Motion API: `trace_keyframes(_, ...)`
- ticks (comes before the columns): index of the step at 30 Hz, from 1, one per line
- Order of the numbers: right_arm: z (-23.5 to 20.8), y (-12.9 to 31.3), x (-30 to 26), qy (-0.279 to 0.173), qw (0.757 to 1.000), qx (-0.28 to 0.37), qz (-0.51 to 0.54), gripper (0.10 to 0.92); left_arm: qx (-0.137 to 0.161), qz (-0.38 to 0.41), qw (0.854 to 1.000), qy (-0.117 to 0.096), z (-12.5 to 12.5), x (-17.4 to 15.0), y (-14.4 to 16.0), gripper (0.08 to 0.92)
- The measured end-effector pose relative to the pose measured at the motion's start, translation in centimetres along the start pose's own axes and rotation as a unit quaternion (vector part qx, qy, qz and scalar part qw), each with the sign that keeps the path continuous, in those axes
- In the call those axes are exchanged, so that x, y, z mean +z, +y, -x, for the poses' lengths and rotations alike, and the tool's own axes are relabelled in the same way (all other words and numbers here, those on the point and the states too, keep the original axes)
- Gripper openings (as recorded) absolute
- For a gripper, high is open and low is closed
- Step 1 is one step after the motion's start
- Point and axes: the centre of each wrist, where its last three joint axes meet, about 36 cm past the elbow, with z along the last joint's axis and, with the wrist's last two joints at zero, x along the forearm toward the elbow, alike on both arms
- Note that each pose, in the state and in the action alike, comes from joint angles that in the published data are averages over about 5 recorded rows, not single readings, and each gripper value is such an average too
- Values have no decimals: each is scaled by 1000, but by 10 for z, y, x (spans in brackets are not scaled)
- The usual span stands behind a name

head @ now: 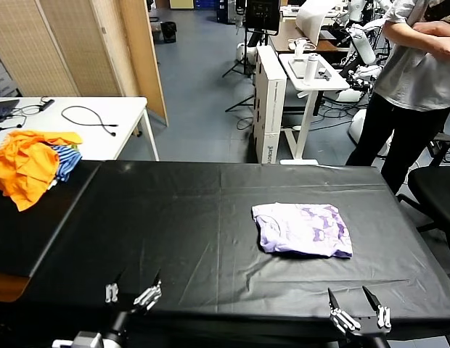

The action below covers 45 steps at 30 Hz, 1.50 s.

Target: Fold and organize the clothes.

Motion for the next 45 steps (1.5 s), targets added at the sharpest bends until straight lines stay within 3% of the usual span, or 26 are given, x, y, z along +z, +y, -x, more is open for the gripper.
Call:
trace_keyframes(24,-4,3,0,6,1000,-3,-3,907,2,-4,1000,-3,-2,1,-1,907)
trace_keyframes(45,-6,6,-2,17,1000,-5,-7,907,7,-10,1000,13,-4,3,0,907)
